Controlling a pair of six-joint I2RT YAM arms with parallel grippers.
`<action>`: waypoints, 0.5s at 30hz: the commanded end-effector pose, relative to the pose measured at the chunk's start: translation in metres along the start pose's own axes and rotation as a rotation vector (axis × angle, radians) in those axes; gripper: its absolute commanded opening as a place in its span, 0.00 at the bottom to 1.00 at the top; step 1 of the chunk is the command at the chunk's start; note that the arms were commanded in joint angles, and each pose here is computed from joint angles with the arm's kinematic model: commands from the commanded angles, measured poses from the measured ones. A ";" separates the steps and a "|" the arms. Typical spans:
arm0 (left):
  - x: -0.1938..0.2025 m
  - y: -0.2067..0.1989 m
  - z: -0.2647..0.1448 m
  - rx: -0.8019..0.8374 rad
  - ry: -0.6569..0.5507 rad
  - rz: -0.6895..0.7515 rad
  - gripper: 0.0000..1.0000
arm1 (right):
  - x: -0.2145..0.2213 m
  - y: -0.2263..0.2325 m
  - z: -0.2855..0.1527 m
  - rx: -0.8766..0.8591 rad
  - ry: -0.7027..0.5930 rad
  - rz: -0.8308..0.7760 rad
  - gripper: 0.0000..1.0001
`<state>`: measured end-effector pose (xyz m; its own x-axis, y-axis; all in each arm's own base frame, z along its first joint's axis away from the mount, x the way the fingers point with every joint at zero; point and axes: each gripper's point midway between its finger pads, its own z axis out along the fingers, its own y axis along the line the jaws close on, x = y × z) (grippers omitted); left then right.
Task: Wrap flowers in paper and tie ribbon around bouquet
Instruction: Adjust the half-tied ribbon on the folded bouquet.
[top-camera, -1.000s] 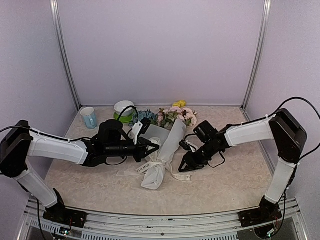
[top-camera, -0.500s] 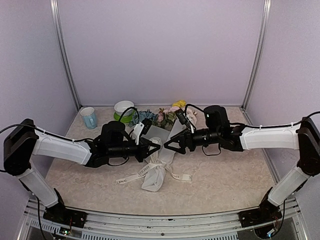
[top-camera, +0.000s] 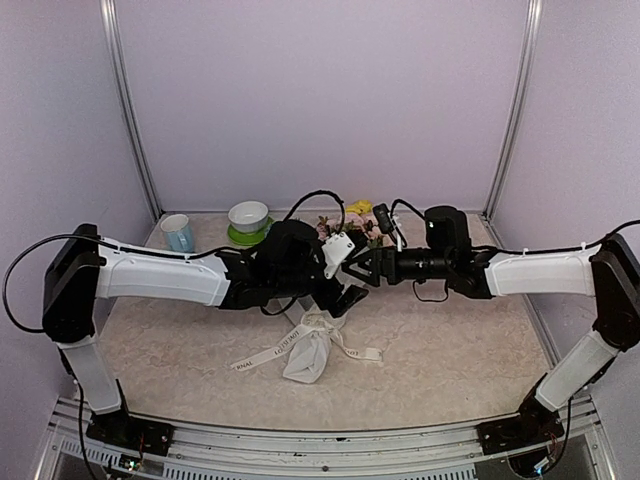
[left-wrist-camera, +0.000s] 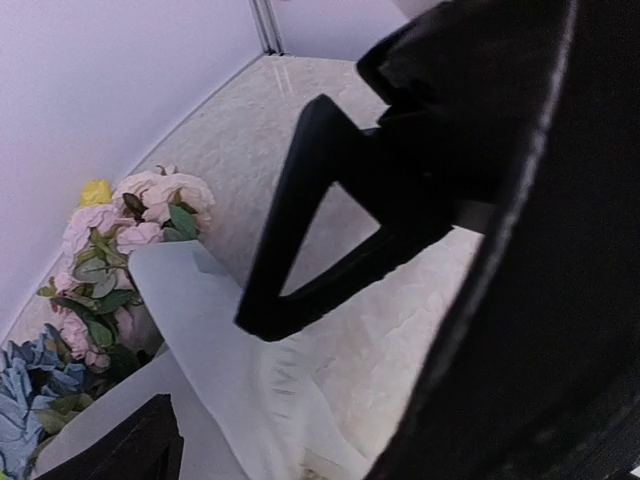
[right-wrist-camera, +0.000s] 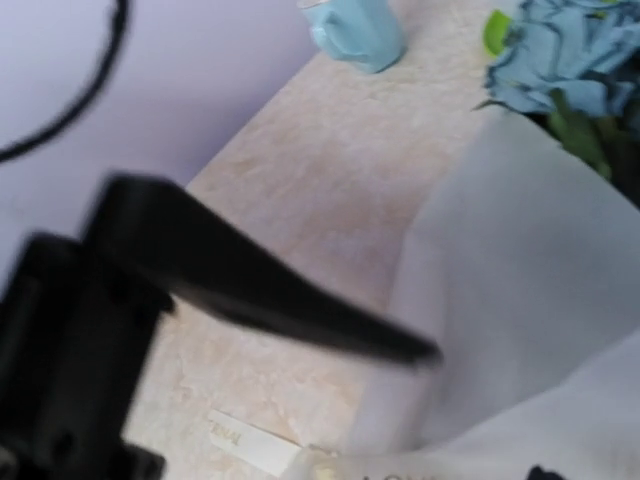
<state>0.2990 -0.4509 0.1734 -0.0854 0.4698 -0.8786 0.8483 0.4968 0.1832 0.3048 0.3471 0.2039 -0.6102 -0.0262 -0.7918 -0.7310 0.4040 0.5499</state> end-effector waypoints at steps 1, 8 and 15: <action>0.013 0.013 -0.002 -0.097 0.125 0.088 0.99 | 0.004 -0.014 -0.011 0.083 0.022 0.047 0.88; 0.016 0.042 -0.033 -0.265 0.180 0.037 0.99 | 0.028 -0.029 -0.003 0.131 0.129 0.056 0.84; 0.112 0.017 -0.095 -0.058 0.235 -0.298 0.58 | 0.077 -0.027 0.007 0.081 0.319 -0.003 0.84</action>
<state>0.2873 -0.3511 0.1537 -0.2880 0.5202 -0.8040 0.7403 0.6535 0.1576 0.3003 0.3401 0.1542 -0.6787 -0.1792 -0.7122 -0.6852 0.5034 0.5264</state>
